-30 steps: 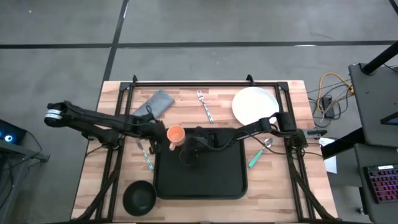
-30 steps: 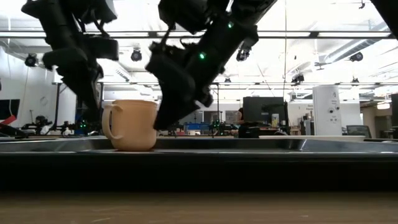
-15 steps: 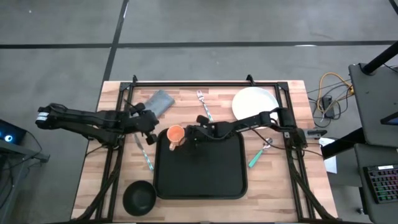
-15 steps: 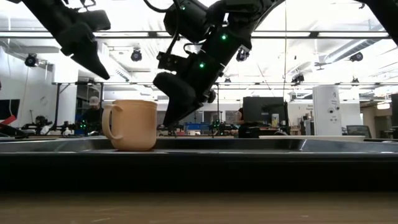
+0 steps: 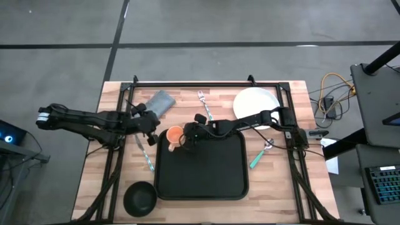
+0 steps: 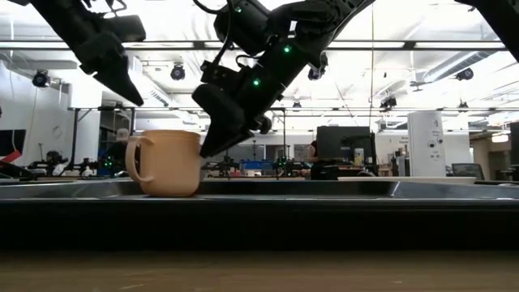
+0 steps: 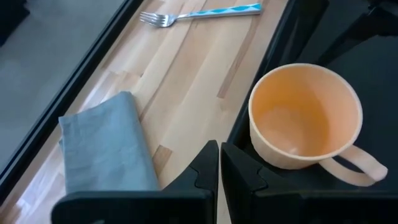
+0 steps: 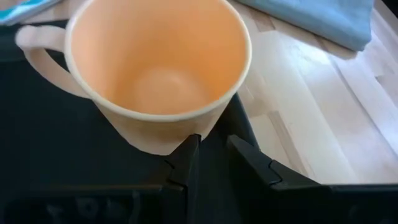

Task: Set up tray
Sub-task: Put the orange mug on the black tray, then put the white plate to the right of the orange mug on the black tray

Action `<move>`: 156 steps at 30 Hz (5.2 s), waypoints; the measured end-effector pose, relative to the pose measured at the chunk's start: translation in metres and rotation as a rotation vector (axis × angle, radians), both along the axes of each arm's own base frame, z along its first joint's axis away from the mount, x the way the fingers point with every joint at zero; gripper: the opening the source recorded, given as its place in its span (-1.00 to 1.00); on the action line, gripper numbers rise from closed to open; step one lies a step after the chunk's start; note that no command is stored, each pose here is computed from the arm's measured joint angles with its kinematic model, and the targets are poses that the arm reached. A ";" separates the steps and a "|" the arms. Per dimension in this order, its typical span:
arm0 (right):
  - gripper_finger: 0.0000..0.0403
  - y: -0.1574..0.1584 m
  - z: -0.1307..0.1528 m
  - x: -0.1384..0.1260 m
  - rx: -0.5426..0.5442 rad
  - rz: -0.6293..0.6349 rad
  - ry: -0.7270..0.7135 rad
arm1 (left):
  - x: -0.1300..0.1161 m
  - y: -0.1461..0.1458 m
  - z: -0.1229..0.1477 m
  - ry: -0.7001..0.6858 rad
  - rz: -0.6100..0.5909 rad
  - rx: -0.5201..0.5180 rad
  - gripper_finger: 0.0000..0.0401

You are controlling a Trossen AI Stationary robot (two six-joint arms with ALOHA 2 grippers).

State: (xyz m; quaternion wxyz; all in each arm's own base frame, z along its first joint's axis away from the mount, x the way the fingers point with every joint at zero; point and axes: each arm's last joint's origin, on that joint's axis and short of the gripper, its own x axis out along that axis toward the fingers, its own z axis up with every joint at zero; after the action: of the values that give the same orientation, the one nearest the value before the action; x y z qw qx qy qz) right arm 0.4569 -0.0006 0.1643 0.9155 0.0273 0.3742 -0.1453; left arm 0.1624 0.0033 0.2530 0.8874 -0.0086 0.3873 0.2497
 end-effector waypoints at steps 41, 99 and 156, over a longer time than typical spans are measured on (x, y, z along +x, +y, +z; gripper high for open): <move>-0.64 0.020 0.047 -0.080 0.023 -0.340 0.335 | 0.003 -0.008 0.005 -0.081 -0.079 -0.109 -1.00; -0.68 -0.067 0.024 -0.319 0.177 -1.459 0.155 | -0.020 -0.064 -0.026 -0.436 -0.503 -0.119 -1.00; -0.51 -0.068 -0.031 -0.248 0.280 -0.358 0.524 | -0.019 -0.064 -0.027 -0.447 -0.463 -0.174 -1.00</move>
State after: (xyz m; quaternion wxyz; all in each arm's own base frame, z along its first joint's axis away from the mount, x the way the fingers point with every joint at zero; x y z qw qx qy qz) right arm 0.2090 -0.0682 0.1328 0.7359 0.1794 0.6020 -0.2528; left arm 0.1433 -0.0609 0.2257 0.9796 -0.0508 0.1945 -0.0005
